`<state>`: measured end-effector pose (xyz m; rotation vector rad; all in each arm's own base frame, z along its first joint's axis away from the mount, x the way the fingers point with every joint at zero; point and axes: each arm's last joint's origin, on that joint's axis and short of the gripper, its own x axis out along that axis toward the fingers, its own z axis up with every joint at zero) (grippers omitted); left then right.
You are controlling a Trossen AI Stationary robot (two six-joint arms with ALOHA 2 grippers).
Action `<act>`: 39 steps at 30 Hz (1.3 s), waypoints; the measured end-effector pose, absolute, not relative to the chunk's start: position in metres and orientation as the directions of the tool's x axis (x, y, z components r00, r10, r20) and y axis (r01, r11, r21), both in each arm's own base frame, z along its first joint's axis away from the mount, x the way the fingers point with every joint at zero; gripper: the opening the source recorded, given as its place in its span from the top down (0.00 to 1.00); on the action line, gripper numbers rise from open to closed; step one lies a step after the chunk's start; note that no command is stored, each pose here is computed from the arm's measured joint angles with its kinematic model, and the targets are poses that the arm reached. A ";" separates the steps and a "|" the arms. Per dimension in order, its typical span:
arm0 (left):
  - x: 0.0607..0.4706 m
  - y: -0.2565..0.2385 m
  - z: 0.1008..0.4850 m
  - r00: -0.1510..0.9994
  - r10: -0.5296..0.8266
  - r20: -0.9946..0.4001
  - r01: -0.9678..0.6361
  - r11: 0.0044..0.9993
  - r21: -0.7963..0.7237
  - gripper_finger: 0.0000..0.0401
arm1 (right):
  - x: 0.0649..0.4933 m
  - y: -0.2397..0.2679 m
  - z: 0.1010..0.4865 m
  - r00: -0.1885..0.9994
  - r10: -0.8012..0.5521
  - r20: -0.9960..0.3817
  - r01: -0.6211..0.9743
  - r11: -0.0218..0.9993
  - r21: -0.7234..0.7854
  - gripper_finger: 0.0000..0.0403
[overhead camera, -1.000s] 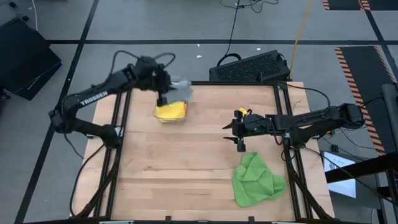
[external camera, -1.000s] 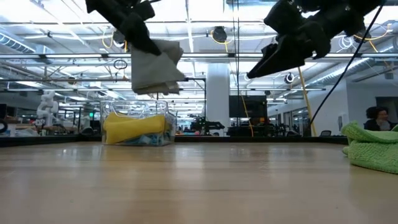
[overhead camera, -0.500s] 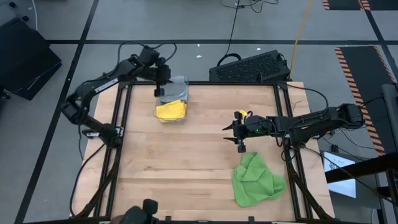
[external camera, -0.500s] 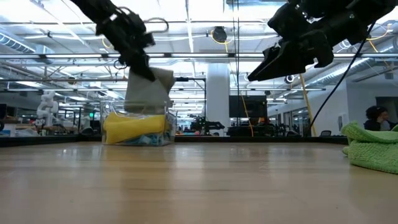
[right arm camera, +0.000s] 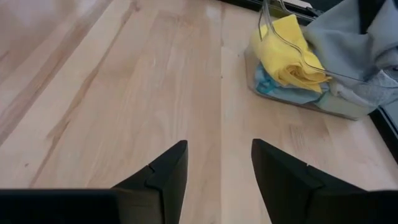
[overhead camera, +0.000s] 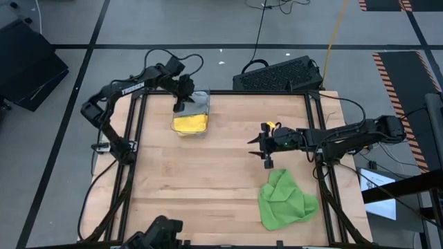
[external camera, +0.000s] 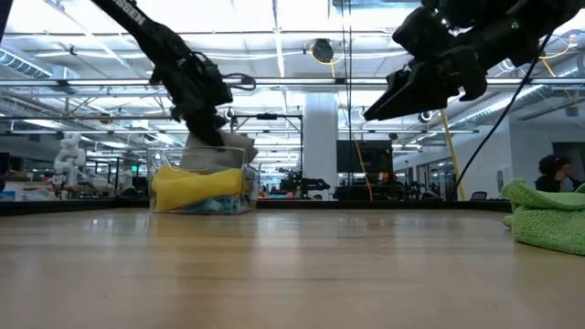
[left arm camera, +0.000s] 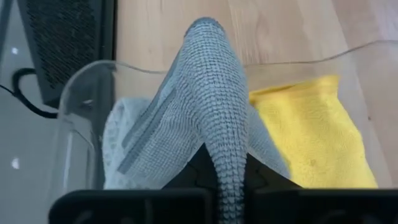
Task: Fold microfiber towels
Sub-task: Put the gray towel into the transparent bin
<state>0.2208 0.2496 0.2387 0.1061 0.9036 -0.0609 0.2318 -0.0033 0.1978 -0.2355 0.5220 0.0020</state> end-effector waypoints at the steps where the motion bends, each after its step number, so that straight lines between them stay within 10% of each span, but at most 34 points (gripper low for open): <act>1: 0.220 0.251 0.236 0.621 -0.020 -0.784 0.094 0.994 0.049 0.95 | 0.232 -0.004 0.198 0.867 -0.061 -0.494 -0.058 0.973 -0.222 0.58; 18: 0.215 0.269 0.229 0.651 0.012 -0.759 -0.073 0.996 -0.047 0.92 | 0.232 -0.008 0.198 0.866 -0.075 -0.494 -0.052 0.970 -0.238 0.58; 30: 0.235 0.260 0.238 0.564 0.187 -0.804 -0.140 0.982 0.131 0.45 | 0.232 -0.008 0.198 0.866 -0.075 -0.494 -0.053 0.970 -0.239 0.58; 39: 0.255 0.251 0.271 0.472 0.363 -0.803 -0.189 0.932 0.310 0.33 | 0.232 -0.008 0.198 0.866 -0.075 -0.494 -0.052 0.970 -0.237 0.58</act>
